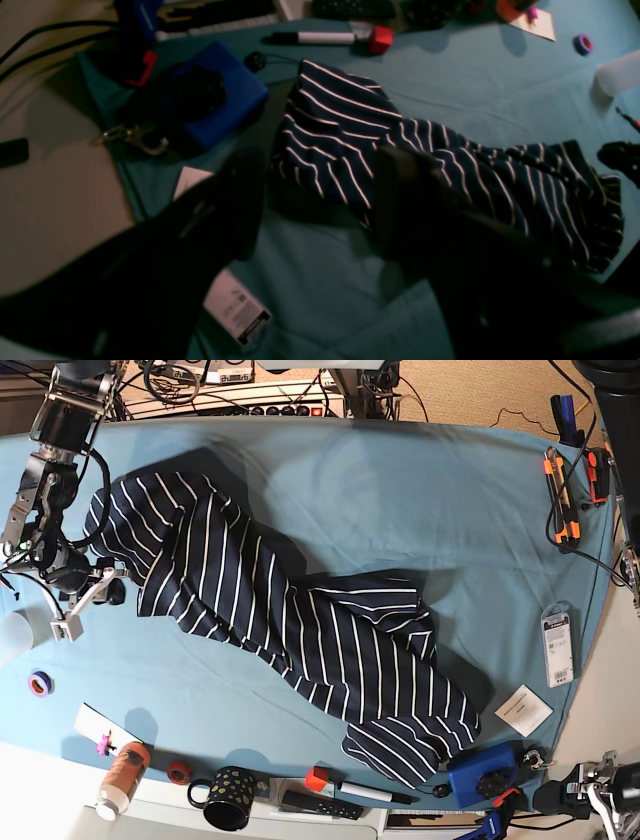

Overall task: Layout the t-shirt on the table in an organized manner, then fold the t-shirt properly
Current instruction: 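Lift the shirt corner with the right gripper and spread it outward, then regrasp the shirt edge with the right gripper and drag it along the table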

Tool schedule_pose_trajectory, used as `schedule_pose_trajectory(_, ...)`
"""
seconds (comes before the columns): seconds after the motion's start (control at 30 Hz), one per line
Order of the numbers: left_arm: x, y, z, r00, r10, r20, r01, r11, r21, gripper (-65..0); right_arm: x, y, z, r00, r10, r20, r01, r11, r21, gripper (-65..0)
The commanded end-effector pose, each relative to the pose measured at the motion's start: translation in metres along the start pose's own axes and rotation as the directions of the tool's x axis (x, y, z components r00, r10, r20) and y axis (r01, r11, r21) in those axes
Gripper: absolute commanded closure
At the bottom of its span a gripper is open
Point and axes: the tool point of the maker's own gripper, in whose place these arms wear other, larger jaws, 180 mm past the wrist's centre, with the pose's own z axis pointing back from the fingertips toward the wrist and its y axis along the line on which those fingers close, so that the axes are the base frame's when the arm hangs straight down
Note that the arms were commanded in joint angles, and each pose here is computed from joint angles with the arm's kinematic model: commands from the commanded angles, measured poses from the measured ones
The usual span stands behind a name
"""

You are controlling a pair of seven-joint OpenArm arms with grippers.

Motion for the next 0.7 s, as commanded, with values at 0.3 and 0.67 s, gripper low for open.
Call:
schedule_pose_trajectory(0.3, 0.028, -0.004, 0.016, 0.997, -0.027, 0.078, 0.027, 1.000, 0.000, -35.0, 0.003, 0.047, -0.024, 0.999, -0.031, 0.035, 0.027, 0.993, 0.116, -19.0)
schedule_pose_trajectory(0.67, 0.028, -0.004, 0.016, 0.997, -0.027, 0.077, 0.027, 1.000, 0.000, -35.0, 0.022, 0.051, -0.024, 0.994, -0.005, 0.106, -0.003, 0.997, 0.078, 0.0)
